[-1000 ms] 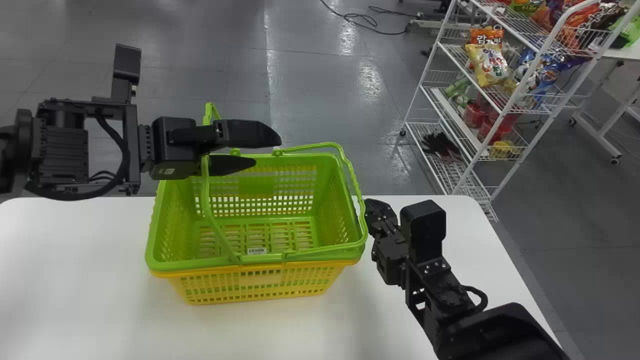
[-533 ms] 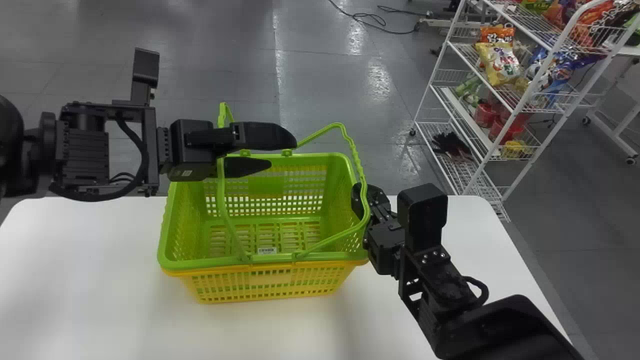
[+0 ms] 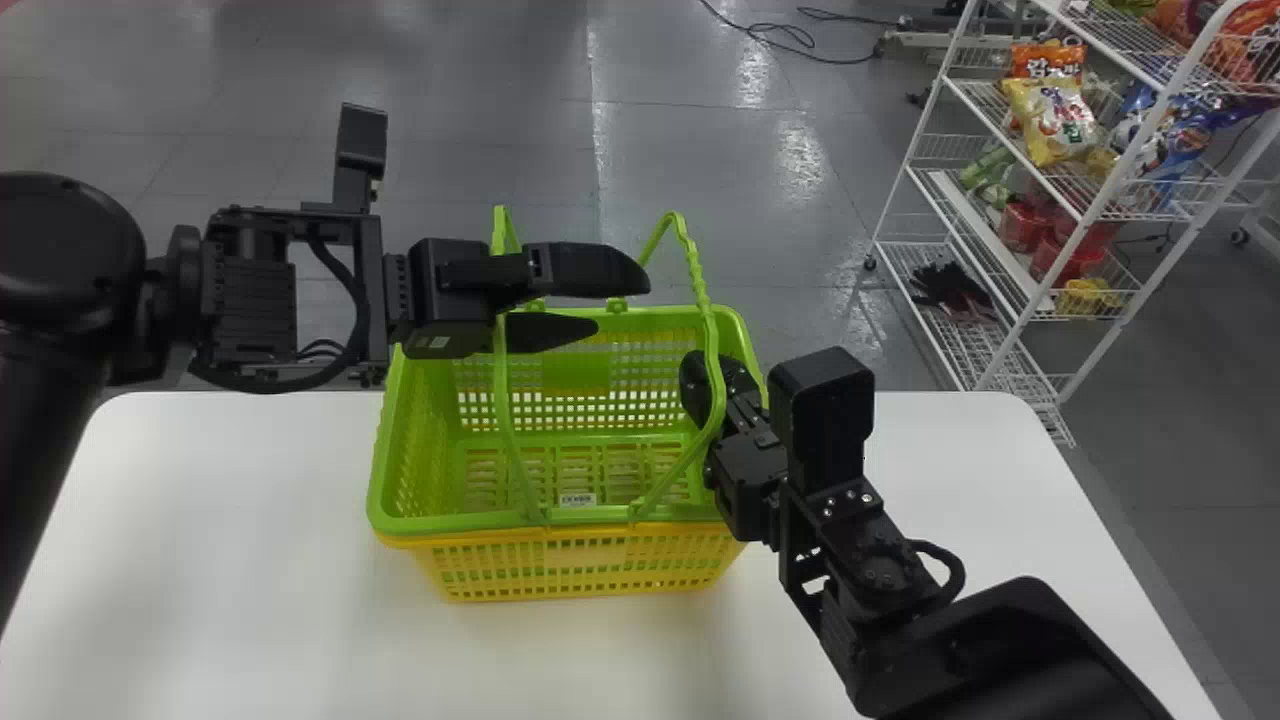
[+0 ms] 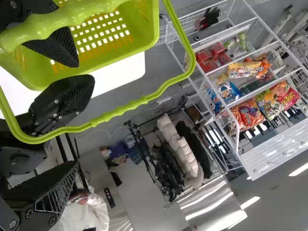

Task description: Grasp handle with right gripper to insert into left gripper then lift and swing left to center

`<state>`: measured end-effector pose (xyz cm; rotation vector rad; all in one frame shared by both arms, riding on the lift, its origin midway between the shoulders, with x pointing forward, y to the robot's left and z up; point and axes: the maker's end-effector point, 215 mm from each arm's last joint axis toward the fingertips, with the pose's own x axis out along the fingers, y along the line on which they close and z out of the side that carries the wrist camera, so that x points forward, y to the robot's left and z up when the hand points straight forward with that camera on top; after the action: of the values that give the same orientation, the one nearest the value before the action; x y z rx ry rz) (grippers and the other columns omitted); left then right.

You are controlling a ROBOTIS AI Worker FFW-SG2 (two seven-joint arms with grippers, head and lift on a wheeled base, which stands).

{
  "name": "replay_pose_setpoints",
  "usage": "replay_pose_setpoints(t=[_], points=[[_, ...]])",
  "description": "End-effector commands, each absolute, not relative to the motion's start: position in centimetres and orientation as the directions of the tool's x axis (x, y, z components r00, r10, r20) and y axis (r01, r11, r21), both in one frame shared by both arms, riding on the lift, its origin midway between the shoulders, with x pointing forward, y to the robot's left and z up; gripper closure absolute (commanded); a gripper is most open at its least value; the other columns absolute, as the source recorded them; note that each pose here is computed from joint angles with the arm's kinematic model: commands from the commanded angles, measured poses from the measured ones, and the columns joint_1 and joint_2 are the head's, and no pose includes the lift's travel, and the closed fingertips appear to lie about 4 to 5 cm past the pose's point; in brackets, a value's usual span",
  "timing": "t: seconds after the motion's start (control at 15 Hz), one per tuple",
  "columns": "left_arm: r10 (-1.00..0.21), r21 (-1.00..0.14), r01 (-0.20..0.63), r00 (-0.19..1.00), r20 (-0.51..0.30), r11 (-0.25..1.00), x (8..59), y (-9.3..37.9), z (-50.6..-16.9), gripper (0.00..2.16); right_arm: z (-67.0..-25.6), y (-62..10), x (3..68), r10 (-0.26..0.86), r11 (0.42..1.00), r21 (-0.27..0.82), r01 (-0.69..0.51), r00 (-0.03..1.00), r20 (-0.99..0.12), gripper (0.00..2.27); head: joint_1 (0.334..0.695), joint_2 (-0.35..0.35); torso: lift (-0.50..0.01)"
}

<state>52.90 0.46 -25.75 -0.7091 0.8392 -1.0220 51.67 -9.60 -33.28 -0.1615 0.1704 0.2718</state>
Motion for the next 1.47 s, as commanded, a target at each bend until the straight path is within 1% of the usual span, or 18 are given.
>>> replay_pose_setpoints(t=[0.0, 0.2, 0.53, 0.87, 1.13, 1.4], points=[[-0.931, -0.827, 0.439, 0.265, -0.252, 0.35, 53.0, -0.7, -25.3, 0.09, -33.1, -9.0, 51.7, 0.258, 0.949, -0.135, -0.285, 0.948, -0.187, 2.01, 0.695, -0.096, -0.093], [-0.934, -0.829, 0.442, 0.255, -0.251, 0.344, 53.0, -1.8, -25.2, 0.09, -33.1, -8.9, 51.7, 0.258, 0.949, -0.134, -0.285, 0.948, -0.186, 2.01, 0.691, -0.103, -0.093], [-0.933, -0.829, 0.438, 0.251, -0.258, 0.347, 53.1, -2.4, -25.6, 0.09, -33.0, -7.5, 51.5, 0.275, 0.945, -0.129, -0.301, 0.943, -0.189, 2.01, 0.691, -0.113, -0.093], [-0.933, -0.83, 0.436, 0.251, -0.258, 0.347, 53.2, -2.5, -25.6, 0.09, -32.5, -5.1, 51.0, 0.309, 0.935, -0.123, -0.333, 0.934, -0.18, 2.01, 0.693, -0.092, -0.093], [-0.932, -0.828, 0.439, 0.253, -0.258, 0.348, 53.5, -2.5, -25.3, 0.09, -32.8, -4.6, 50.6, 0.312, 0.933, -0.127, -0.337, 0.932, -0.183, 2.01, 0.692, -0.077, -0.093], [-0.935, -0.828, 0.443, 0.242, -0.258, 0.343, 53.3, -3.0, -25.1, 0.09, -32.9, -4.9, 50.2, 0.307, 0.936, -0.121, -0.331, 0.934, -0.183, 2.01, 0.695, -0.077, -0.093]])
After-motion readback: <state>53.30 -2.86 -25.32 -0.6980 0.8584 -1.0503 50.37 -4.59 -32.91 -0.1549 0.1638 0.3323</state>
